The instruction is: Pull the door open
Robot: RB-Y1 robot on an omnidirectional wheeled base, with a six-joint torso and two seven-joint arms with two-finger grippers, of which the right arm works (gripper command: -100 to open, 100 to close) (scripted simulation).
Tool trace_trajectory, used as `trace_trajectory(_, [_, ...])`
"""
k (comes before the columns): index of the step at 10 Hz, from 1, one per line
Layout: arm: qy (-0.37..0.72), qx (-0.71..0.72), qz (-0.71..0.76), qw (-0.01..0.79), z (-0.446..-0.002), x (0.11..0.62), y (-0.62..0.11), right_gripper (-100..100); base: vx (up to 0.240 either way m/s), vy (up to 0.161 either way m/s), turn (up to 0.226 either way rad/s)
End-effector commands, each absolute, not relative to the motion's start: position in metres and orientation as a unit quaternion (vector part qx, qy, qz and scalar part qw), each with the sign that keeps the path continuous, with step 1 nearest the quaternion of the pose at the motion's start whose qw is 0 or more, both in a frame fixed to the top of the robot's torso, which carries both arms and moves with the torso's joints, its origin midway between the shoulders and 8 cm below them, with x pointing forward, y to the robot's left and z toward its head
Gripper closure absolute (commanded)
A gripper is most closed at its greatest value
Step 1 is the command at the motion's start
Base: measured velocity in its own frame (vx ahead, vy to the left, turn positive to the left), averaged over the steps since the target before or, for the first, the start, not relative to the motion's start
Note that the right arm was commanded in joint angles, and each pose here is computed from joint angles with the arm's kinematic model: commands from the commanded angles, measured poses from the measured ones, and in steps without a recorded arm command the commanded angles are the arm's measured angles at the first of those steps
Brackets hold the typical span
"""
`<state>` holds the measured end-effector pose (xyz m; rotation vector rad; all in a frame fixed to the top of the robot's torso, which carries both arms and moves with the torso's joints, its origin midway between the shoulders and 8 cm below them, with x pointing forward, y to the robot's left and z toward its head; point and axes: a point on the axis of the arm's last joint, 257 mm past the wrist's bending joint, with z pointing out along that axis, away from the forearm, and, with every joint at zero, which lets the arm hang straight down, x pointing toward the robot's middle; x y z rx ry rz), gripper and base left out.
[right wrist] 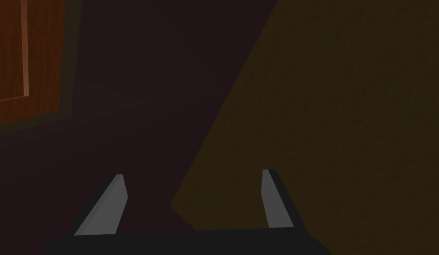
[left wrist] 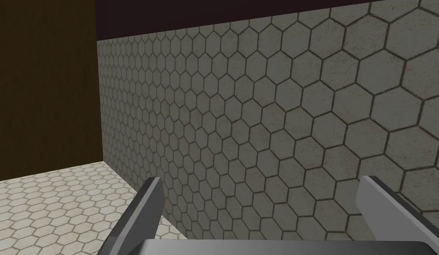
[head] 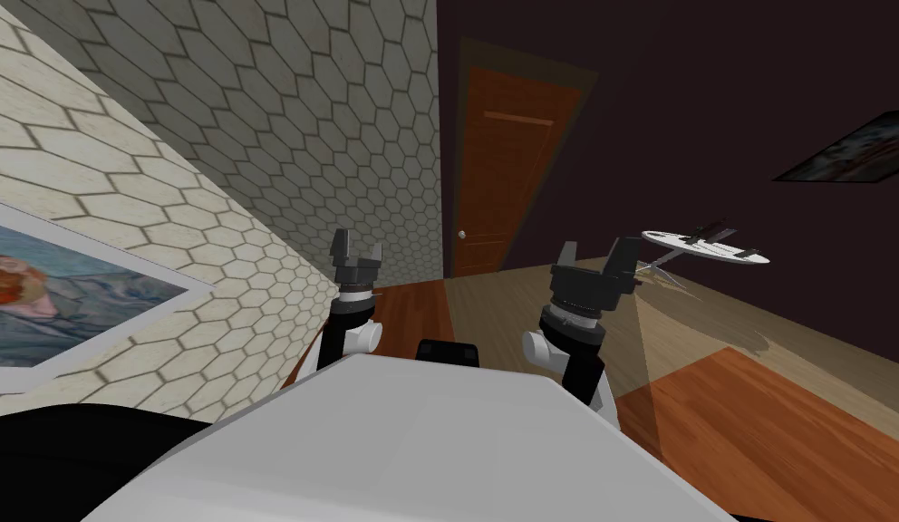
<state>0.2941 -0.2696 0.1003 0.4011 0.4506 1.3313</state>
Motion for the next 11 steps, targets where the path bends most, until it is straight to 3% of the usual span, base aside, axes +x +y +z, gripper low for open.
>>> trace_trajectory(1, [0.221,0.183,0.593,0.752,0.09,0.302,-0.27,-100,0.117,-0.09,0.072])
trace_trajectory(11, [0.307,0.176,0.499,0.791,0.024,0.341,-0.279,-100,0.143,0.023,0.033])
